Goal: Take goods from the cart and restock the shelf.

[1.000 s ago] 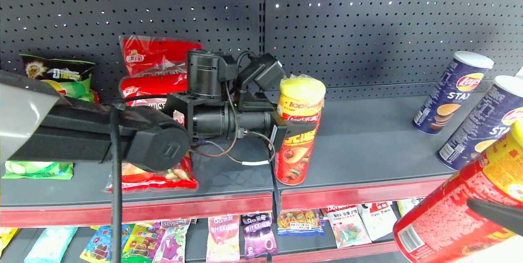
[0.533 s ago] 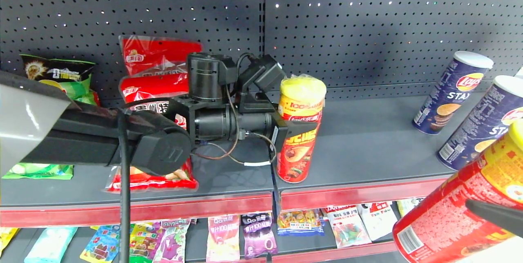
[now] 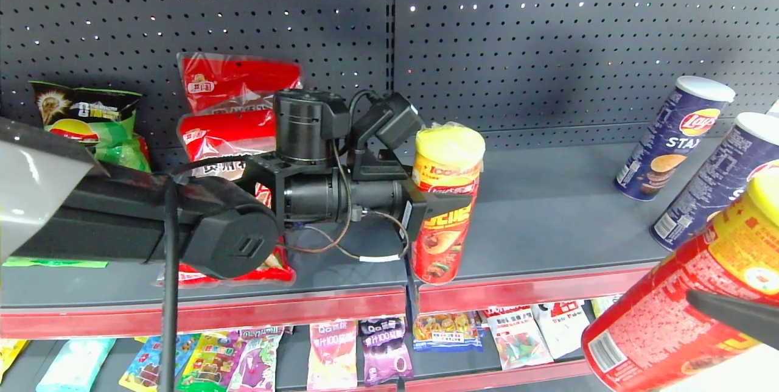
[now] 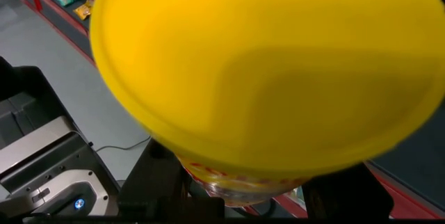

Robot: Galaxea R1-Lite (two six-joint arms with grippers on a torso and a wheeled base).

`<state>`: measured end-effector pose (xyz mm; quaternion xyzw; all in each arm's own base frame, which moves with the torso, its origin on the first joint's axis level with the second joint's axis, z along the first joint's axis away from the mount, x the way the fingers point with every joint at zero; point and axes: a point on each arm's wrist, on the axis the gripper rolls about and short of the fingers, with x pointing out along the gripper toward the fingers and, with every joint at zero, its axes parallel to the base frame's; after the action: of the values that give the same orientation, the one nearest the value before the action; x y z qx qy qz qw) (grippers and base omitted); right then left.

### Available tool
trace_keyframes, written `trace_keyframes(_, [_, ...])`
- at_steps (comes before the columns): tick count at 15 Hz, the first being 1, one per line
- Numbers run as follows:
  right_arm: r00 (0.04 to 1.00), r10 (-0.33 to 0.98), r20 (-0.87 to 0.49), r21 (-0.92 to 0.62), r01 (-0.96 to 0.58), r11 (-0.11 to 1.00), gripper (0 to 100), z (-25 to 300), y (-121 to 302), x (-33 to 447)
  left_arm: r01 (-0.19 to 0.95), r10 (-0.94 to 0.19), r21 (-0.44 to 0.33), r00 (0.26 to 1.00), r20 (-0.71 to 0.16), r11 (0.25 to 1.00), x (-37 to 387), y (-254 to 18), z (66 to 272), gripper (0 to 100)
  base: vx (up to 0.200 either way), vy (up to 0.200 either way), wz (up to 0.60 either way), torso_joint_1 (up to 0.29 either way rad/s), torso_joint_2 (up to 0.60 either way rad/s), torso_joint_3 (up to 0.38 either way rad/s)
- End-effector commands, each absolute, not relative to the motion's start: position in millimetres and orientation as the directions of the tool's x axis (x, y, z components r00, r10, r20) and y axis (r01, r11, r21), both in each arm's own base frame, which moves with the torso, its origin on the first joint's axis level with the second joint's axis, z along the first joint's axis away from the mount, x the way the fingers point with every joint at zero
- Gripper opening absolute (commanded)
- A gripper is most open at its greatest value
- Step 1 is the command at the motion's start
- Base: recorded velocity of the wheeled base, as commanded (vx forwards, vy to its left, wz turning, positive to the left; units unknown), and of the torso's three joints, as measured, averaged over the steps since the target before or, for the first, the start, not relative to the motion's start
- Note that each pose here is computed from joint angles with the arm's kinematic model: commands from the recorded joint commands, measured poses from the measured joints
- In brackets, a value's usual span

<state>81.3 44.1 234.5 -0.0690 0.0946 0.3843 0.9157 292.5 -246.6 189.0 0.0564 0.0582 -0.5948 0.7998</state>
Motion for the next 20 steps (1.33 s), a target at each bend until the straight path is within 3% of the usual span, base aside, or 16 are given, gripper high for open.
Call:
trace_keyframes(1, [0.685,0.691,-0.231,-0.052,-0.718,0.694,0,234,44,82,0.96,-0.948,0.024,0.281,-0.152,0.28,289,-247,193,0,0.0,0.0,0.0,0.0,0.0,0.0])
trace_keyframes(9, [0.685,0.694,-0.222,-0.055,-0.72,0.692,0,242,47,88,0.962,-0.946,0.009,0.271,-0.175,0.274,284,-247,185,0,0.0,0.0,0.0,0.0,0.0,0.0])
trace_keyframes(10, [0.684,0.694,-0.226,-0.054,-0.72,0.692,0,242,48,90,0.961,-0.946,0.011,0.273,-0.175,0.275,284,-247,185,100,0.0,0.0,0.0,0.0,0.0,0.0])
trace_keyframes(13, [0.683,0.694,-0.228,-0.053,-0.72,0.692,0,247,51,97,0.957,-0.942,0.013,0.288,-0.174,0.29,284,-246,186,100,0.0,0.0,0.0,0.0,0.0,0.0])
trace_keyframes(16, [0.678,0.688,-0.258,-0.042,-0.72,0.693,0,252,60,118,0.93,-0.914,0.027,0.364,-0.179,0.365,280,-241,190,100,0.0,0.0,0.0,0.0,0.0,0.0])
trace_keyframes(20, [0.686,0.672,-0.278,-0.035,-0.707,0.707,0,260,79,168,0.924,-0.9,0.008,0.375,-0.222,0.382,256,-216,185,100,0.0,0.0,0.0,0.0,0.0,0.0])
